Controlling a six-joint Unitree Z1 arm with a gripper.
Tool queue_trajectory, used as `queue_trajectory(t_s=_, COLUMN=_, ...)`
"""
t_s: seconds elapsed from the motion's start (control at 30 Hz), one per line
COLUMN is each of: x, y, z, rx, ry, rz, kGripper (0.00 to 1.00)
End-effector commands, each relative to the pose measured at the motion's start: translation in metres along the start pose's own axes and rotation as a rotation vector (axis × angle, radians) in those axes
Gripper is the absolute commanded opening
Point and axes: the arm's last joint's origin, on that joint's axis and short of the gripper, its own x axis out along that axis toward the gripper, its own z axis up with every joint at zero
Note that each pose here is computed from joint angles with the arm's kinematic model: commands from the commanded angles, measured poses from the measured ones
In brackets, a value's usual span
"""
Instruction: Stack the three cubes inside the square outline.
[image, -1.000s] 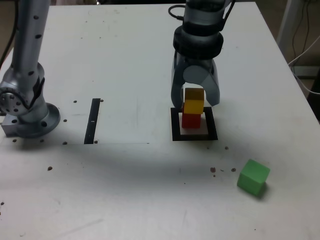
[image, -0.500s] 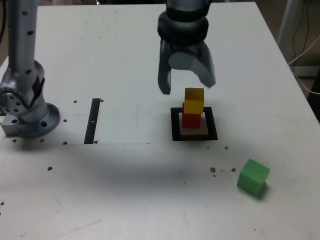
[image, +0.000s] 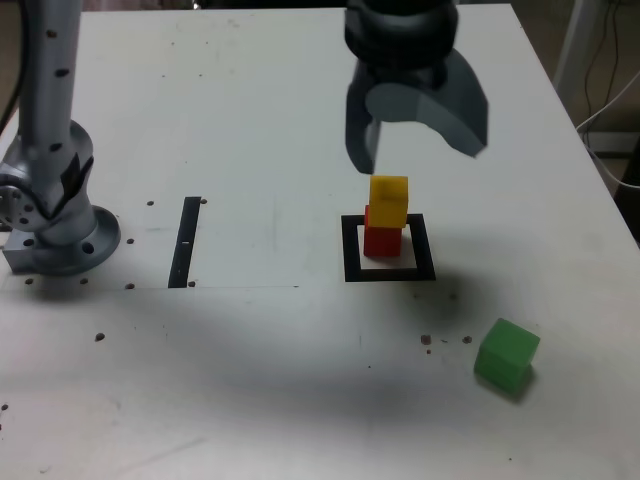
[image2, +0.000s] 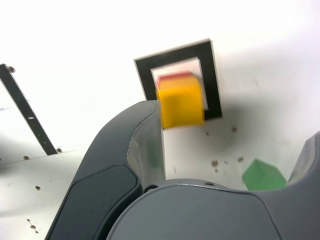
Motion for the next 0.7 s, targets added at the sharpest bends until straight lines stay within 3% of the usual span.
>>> queue_trajectory(t_s=0.0, x=-0.002, y=-0.008, z=0.006, rx=0.023, ry=-0.009, rz=-0.002, kGripper=0.99)
queue_trajectory(t_s=0.3, x=-0.008, y=-0.048, z=0.033, rx=0.137, ry=-0.063, rz=-0.005, kGripper=0.99)
queue_trajectory(t_s=0.67, x=0.012, y=-0.086, z=0.07, rx=0.322, ry=-0.071, rz=-0.063, kGripper=0.99)
